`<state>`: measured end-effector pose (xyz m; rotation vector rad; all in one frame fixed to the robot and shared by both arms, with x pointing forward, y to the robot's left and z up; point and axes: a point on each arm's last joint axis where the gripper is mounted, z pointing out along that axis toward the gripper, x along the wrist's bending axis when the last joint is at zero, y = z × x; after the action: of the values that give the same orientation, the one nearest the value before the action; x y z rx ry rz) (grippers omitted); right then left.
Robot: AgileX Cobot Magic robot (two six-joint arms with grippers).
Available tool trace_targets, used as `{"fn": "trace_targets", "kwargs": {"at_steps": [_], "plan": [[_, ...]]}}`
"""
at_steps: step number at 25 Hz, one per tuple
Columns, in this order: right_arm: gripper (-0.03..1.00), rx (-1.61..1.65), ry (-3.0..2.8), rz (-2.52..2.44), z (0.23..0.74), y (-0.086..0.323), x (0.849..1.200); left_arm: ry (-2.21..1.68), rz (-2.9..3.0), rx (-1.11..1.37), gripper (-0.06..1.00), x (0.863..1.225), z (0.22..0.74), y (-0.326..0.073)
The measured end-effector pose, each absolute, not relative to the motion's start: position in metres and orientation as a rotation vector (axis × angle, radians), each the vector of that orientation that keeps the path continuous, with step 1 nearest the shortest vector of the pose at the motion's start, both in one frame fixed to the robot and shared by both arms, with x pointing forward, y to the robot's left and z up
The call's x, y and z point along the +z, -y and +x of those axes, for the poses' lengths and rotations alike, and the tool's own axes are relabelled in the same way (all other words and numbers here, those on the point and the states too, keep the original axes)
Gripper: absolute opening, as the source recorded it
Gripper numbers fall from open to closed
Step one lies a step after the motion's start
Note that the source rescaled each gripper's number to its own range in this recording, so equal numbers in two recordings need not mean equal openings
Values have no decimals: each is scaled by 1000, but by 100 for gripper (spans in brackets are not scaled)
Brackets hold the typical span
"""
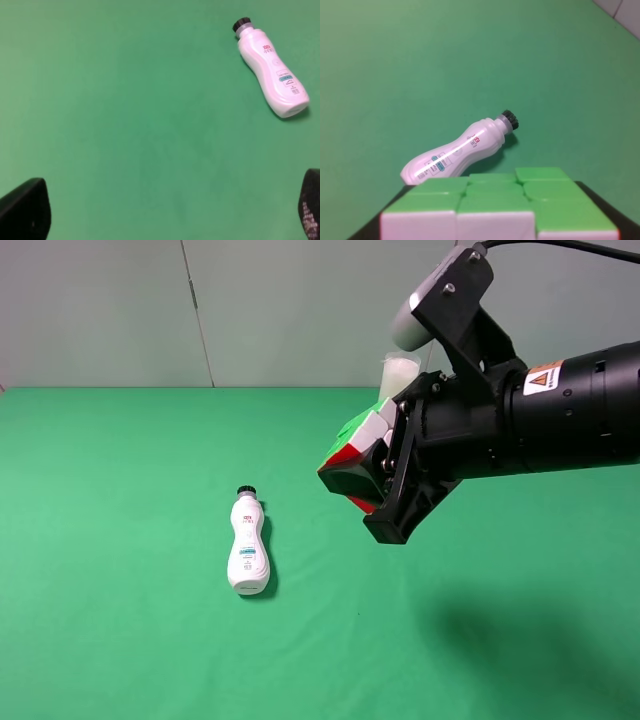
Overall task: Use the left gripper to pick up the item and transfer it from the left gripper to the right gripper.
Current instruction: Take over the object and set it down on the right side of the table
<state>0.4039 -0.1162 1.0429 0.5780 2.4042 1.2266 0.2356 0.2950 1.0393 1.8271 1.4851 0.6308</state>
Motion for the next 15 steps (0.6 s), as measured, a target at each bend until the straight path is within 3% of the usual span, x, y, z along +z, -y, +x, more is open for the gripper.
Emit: {"fn": "trace_targets", "kwargs": {"at_steps": [15], "plan": [[0, 1227, -2404, 579, 404, 116, 1043, -1524, 1803, 671, 100, 1038, 238, -299]]}}
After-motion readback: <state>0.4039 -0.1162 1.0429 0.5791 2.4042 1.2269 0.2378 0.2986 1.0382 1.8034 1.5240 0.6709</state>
